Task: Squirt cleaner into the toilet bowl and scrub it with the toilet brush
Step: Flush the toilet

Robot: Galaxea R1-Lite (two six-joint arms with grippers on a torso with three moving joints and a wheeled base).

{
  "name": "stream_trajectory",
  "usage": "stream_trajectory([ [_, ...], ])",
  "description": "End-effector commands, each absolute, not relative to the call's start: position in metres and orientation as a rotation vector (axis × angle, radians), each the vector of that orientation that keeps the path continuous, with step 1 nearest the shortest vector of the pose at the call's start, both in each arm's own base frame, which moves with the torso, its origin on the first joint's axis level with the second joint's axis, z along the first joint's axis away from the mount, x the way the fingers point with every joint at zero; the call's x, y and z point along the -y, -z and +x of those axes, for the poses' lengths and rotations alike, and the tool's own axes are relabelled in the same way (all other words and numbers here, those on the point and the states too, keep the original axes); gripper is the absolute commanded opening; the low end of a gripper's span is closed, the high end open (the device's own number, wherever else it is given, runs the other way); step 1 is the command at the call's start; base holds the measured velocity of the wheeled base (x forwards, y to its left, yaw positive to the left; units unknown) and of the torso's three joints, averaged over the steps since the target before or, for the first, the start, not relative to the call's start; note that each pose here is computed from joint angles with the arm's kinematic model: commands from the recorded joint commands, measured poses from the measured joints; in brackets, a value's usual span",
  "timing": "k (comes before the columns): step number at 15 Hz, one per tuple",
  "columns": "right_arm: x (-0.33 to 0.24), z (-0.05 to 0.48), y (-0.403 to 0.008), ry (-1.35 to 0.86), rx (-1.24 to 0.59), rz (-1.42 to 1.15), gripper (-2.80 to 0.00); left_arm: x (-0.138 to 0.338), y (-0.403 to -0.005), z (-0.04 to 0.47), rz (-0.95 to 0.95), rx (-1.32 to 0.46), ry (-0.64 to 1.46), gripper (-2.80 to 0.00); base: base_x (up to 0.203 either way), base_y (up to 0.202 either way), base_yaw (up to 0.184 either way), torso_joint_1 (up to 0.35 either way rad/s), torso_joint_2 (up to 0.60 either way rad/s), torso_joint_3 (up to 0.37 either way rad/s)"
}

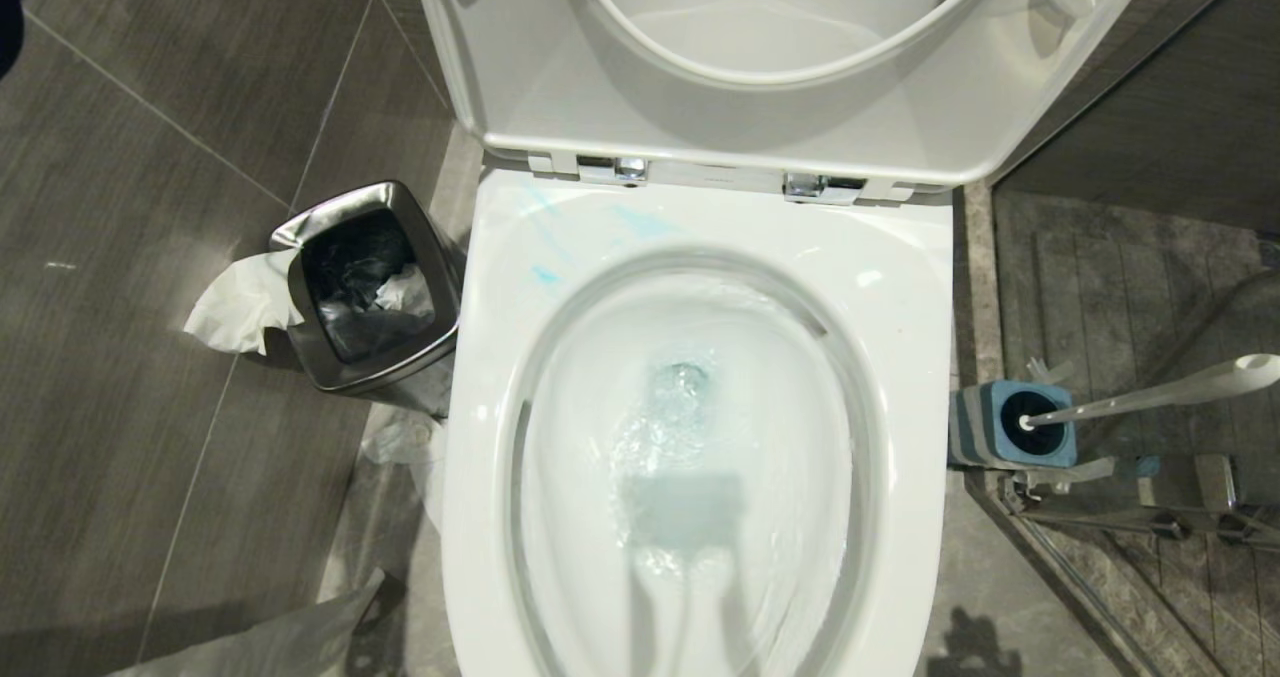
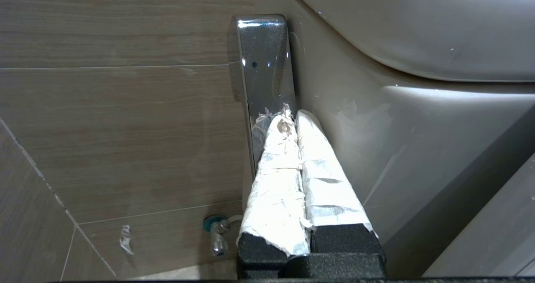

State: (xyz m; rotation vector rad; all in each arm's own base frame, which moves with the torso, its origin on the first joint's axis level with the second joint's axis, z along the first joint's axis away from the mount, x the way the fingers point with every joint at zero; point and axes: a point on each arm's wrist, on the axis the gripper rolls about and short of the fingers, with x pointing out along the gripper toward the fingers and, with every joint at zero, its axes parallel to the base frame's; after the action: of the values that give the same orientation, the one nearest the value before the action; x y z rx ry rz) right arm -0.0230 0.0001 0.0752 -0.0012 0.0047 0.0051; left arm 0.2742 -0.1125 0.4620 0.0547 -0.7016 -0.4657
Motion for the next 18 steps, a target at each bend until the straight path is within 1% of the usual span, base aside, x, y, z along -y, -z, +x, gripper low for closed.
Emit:
stream_trajectory([
  [1, 0.0, -0.023, -0.075, -0.006, -0.006, -0.002, -2.8, 0.114, -0.46, 0.276, 0.055, 0.697, 0.467, -2.8, 0.0, 0.0, 0.0, 0.0, 0.0, 0.0],
  [7, 0.0, -0.023, -0.075, -0.006, -0.006, -0.002, -2.8, 0.115, -0.465, 0.269, 0.049, 0.71, 0.476, -2.8, 0.0, 0.0, 0.0, 0.0, 0.0, 0.0],
  [10, 0.0, -0.023, -0.075, -0.006, -0.006, -0.002, -2.8, 0.109, -0.474, 0.25, 0.054, 0.71, 0.479, -2.8, 0.0, 0.0, 0.0, 0.0, 0.0, 0.0],
  [13, 0.0, -0.023, -0.075, -0.005, -0.006, -0.002, -2.8, 0.093, -0.49, 0.213, 0.092, 0.703, 0.466, -2.8, 0.0, 0.0, 0.0, 0.0, 0.0, 0.0],
  [18, 0.0, -0.023, -0.075, -0.005, -0.005, -0.002, -2.8, 0.064, -0.514, 0.145, 0.096, 0.772, 0.437, -2.8, 0.0, 0.0, 0.0, 0.0, 0.0, 0.0],
])
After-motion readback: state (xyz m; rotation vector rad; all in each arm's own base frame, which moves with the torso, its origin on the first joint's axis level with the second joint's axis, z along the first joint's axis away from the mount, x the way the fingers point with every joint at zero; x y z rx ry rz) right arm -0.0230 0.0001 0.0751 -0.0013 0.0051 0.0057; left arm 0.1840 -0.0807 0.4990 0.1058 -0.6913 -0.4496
